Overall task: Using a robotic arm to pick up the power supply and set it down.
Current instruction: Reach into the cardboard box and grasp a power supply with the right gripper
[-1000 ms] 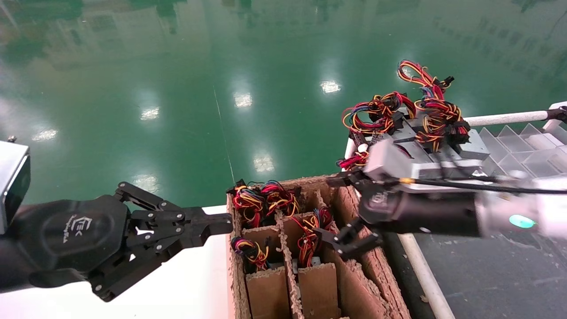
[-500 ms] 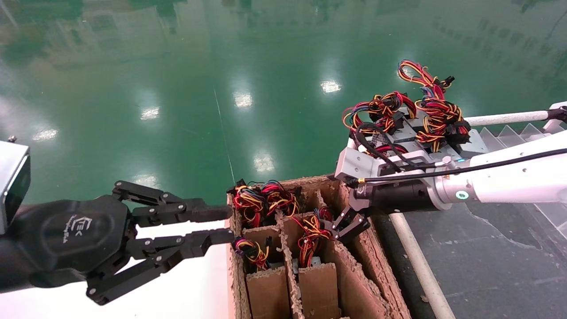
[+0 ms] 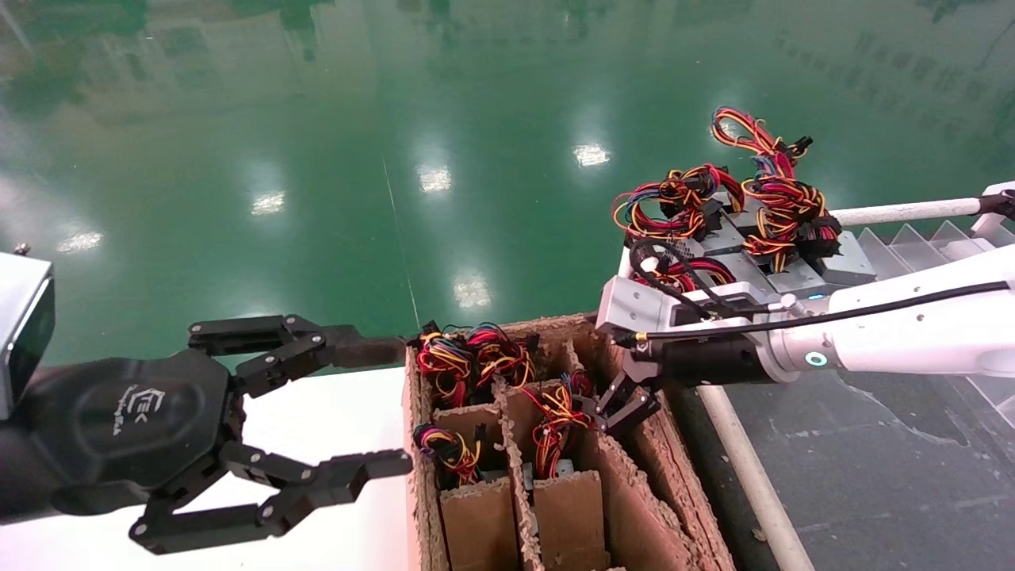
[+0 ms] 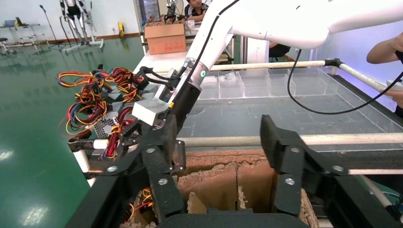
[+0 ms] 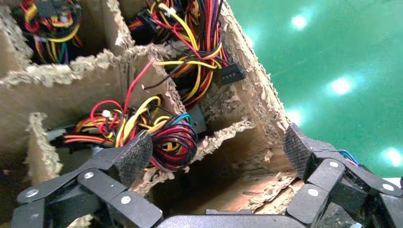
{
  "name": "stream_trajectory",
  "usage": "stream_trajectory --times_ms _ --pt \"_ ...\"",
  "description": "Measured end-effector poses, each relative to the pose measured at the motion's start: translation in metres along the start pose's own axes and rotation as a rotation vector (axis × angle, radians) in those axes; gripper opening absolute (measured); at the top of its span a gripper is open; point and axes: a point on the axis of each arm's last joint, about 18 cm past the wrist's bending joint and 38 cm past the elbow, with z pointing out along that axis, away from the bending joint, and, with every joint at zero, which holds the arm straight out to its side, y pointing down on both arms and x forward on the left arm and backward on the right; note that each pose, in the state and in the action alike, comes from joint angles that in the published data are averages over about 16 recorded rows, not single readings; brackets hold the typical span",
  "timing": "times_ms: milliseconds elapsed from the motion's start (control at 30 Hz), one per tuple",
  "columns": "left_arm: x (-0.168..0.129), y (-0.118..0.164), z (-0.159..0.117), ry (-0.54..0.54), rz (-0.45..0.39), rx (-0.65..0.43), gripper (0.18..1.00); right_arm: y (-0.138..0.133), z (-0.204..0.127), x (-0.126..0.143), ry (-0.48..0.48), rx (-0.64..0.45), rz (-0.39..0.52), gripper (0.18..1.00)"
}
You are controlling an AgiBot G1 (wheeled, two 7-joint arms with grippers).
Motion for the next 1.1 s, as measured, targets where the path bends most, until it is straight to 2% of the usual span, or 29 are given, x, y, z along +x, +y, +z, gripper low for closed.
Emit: stream_trajectory --times_ms 300,500,700,1100 --pt "0.0 0.0 0.0 0.0 0.0 0.0 0.767 0.002 0.004 -0.003 0.0 -0.004 -0.019 0.983" --pt "0.0 0.0 0.0 0.0 0.0 0.0 0.878 0.003 0.005 -0.005 -0.008 -0.003 -0.018 0.942" --pt "0.0 0.0 0.0 0.0 0.0 0.0 0.95 0.003 0.007 -0.006 -0.017 0.0 -0.014 0.865" --pt "0.0 0.0 0.0 0.0 0.0 0.0 1.0 0.004 0.01 -0.011 -0.042 -0.001 -0.002 0.614"
